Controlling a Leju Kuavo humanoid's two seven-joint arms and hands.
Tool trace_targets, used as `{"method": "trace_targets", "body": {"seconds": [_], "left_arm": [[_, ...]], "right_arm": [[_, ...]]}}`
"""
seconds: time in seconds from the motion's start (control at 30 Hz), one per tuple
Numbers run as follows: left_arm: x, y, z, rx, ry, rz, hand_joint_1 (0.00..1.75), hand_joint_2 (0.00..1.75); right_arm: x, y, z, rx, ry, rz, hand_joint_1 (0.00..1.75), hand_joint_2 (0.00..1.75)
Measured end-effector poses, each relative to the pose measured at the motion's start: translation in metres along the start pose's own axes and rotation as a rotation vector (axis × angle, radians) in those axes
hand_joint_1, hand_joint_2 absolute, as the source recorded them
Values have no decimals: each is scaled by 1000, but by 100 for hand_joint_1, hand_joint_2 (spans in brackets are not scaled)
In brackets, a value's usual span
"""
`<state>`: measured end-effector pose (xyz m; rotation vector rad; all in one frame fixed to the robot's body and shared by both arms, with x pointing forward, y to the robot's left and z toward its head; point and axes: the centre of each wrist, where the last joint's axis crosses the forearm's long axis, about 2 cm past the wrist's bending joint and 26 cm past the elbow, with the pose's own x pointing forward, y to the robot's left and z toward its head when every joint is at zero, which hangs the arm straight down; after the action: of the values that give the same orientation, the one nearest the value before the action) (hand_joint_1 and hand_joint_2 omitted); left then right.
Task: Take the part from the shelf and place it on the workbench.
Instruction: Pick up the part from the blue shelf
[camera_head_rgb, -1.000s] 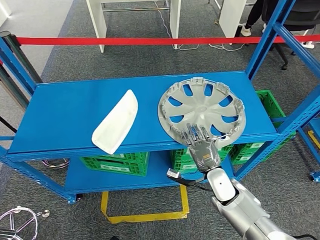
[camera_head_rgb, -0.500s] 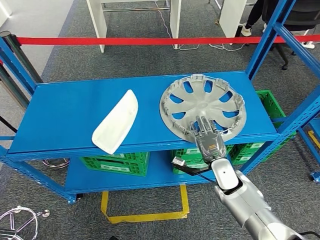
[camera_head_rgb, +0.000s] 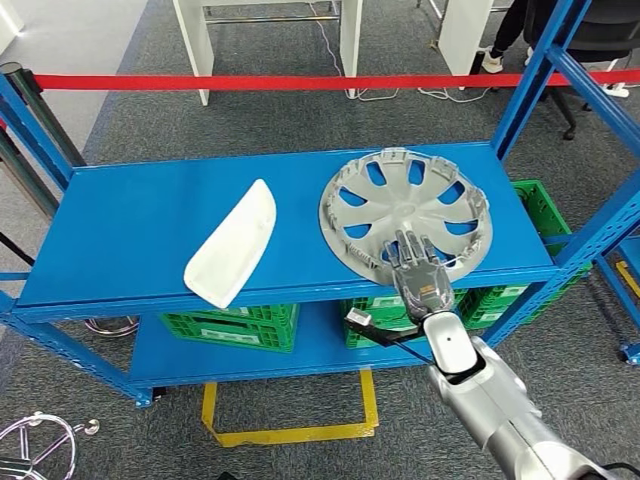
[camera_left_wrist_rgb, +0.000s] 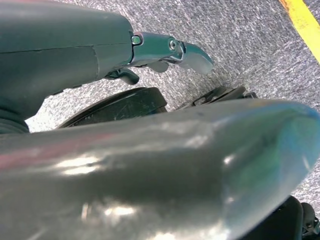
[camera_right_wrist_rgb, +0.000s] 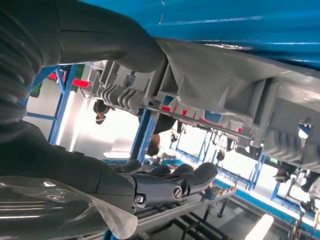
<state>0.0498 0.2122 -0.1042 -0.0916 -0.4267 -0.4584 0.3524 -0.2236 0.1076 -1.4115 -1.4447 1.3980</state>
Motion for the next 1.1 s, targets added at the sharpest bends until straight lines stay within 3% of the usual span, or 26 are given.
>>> {"method": "trace_targets", "body": {"seconds": [0.4, 0.8, 1.1], "left_arm": [[-4, 6, 0, -26, 7, 4, 0, 0], [-8, 10, 1, -23, 15, 25, 0, 0], [-9, 11, 1, -27, 8, 39, 0, 0]], "right_arm": [[-11, -32, -55, 371, -12, -220, 0, 175], [-8, -50, -75, 439, -61, -245, 0, 175], [0, -60, -82, 382, -81, -244, 0, 175]]}}
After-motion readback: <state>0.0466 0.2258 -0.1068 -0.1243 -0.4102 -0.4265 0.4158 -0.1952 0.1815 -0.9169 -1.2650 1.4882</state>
